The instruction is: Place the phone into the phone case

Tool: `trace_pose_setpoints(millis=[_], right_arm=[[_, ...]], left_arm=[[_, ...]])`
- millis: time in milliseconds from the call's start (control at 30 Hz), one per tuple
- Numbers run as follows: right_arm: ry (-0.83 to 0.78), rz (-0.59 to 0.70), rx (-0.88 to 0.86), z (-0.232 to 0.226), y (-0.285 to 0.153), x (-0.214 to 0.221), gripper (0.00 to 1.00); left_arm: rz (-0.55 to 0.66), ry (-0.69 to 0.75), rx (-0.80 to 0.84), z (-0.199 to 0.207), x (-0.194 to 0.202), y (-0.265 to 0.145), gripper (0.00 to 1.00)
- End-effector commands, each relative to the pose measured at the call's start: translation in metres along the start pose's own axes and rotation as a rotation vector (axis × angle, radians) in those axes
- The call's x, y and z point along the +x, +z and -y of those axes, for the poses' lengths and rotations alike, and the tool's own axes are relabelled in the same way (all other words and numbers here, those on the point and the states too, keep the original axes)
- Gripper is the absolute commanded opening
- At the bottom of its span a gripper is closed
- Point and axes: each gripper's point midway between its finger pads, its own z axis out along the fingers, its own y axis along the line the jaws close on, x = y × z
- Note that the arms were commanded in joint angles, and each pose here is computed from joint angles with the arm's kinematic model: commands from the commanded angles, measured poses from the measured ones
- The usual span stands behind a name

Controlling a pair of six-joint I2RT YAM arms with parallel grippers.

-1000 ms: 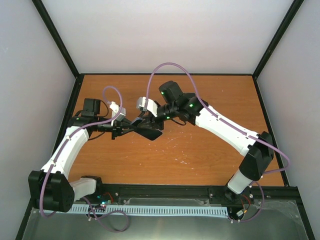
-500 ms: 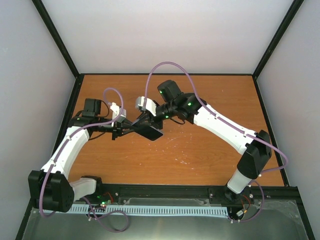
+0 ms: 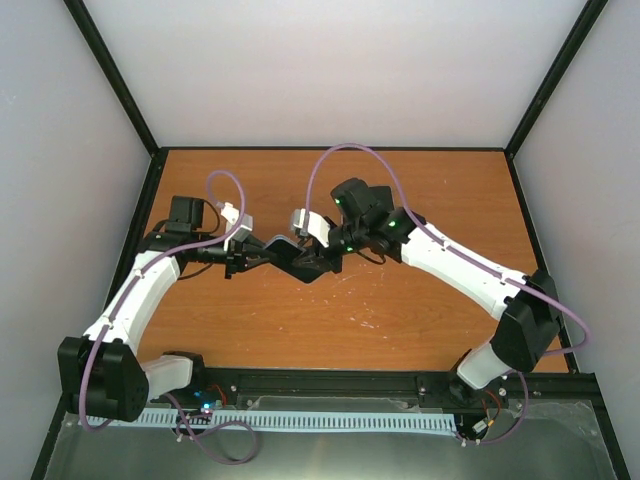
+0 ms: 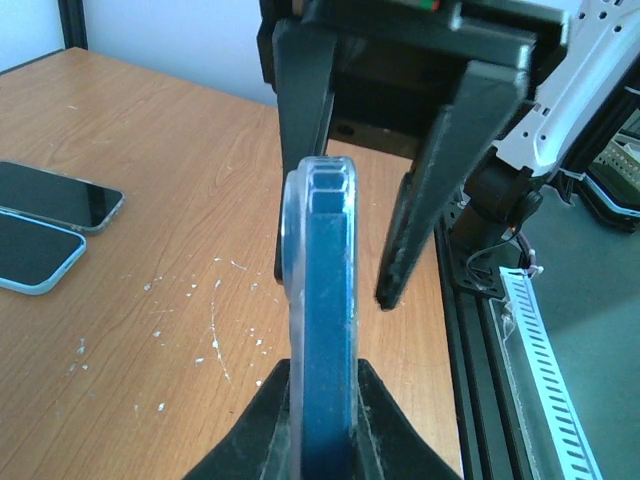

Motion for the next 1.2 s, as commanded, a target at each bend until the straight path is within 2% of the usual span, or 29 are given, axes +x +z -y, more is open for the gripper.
trace_pose_setpoints(millis=[0, 100, 200, 267, 333, 467, 500, 600, 733, 900, 1167], right_arm=[[0.036, -0.027, 0.002, -0.002, -0.001, 0.018, 0.29], [0.058, -0.035, -0.016, -0.003, 0.002, 0.025, 0.22], [0.083, -0.023, -0.030, -0.002, 0.002, 0.026, 0.09], [0.109, 0.002, -0.044, -0.001, -0.001, 0.021, 0.04], [0.139, 0.034, -0.053, 0.004, -0.006, 0.013, 0.03], [0.200, 0.107, -0.064, 0.020, -0.020, -0.008, 0.03], [0.210, 0.126, -0.070, 0.023, -0.023, -0.013, 0.03], [0.268, 0.188, -0.087, 0.035, -0.033, -0.029, 0.03], [0.368, 0.282, -0.148, 0.046, -0.044, -0.046, 0.03], [0.410, 0.341, -0.176, 0.052, -0.051, -0.060, 0.03], [0.460, 0.389, -0.190, 0.058, -0.058, -0.072, 0.03]], left_arm=[[0.088, 0.105, 0.043, 0.010, -0.035, -0.007, 0.01], [0.088, 0.111, 0.038, 0.009, -0.036, -0.007, 0.01], [0.089, 0.103, 0.032, 0.007, -0.036, -0.007, 0.01], [0.091, 0.090, 0.022, 0.003, -0.038, -0.007, 0.06], [0.093, 0.070, 0.001, -0.002, -0.040, -0.008, 0.17], [0.090, 0.017, -0.076, -0.023, -0.042, -0.011, 0.59], [0.095, 0.005, -0.083, -0.027, -0.042, -0.013, 0.64], [0.124, -0.053, -0.071, -0.036, -0.044, -0.018, 0.71], [0.158, -0.139, -0.080, -0.051, -0.050, -0.017, 0.72], [0.210, -0.188, -0.029, -0.057, -0.061, -0.012, 0.73], [0.220, -0.228, 0.111, -0.042, -0.075, 0.003, 0.61]])
